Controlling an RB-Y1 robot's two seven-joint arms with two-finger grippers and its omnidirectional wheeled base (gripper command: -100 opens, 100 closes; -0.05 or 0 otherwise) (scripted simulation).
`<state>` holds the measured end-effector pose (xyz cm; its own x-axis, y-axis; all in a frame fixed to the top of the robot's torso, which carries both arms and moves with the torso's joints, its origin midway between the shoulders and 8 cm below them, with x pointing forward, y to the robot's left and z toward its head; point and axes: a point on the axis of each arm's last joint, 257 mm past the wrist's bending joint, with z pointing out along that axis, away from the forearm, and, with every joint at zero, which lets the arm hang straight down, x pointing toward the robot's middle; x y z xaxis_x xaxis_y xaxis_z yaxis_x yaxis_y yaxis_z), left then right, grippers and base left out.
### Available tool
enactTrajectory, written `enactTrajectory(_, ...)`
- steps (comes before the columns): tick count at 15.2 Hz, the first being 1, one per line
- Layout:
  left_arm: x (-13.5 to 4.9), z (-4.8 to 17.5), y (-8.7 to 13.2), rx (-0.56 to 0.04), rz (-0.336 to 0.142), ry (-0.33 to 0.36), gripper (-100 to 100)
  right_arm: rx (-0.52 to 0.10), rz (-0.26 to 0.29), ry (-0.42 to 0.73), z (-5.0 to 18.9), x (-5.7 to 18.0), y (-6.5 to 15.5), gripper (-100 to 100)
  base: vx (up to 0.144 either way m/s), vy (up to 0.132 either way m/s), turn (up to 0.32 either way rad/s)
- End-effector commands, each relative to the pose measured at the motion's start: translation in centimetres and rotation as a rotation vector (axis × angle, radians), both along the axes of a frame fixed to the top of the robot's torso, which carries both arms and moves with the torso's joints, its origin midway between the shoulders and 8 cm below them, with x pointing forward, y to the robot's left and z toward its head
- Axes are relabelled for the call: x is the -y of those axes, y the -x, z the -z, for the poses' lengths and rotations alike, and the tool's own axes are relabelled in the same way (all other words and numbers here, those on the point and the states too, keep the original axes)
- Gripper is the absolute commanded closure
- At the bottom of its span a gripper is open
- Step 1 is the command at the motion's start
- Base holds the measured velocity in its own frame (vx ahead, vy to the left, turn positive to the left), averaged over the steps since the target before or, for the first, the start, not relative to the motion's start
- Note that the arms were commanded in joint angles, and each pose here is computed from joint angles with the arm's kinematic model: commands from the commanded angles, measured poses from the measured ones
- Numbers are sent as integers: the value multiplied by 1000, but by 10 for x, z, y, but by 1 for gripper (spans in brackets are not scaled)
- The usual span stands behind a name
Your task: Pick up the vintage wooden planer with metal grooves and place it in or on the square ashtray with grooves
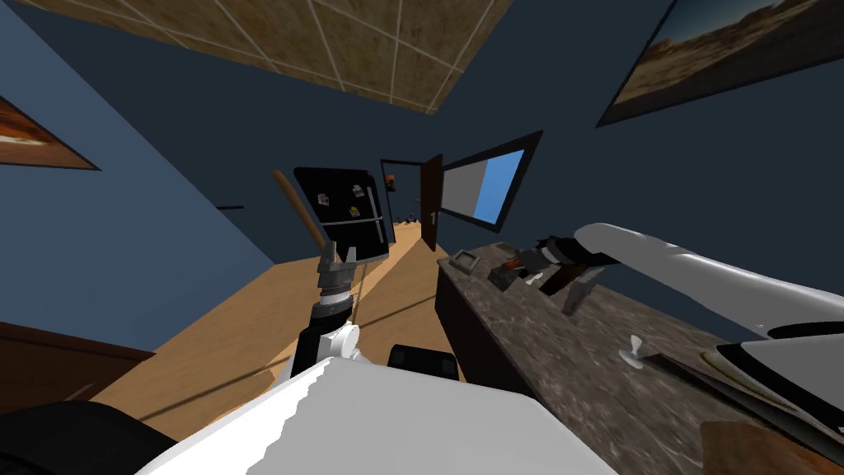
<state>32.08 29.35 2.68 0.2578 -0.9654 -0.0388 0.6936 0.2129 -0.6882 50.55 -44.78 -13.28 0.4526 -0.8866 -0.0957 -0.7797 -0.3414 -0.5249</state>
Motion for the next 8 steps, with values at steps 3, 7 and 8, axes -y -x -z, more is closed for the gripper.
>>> enactTrajectory(3, 0, 0, 0, 0, 0, 0, 0, 4, 20, 4, -26, 8, 2, 100, 199, 107, 64)
enactTrajectory(7, 0, 0, 0, 0, 0, 0, 0, 9, 40, 5, -47, 14, 5, 100, 189, 74, 100)
enactTrajectory(8, 0, 0, 0, 0, 0, 0, 0, 11, 45, 4, -52, 15, 5, 100, 143, 21, 92)
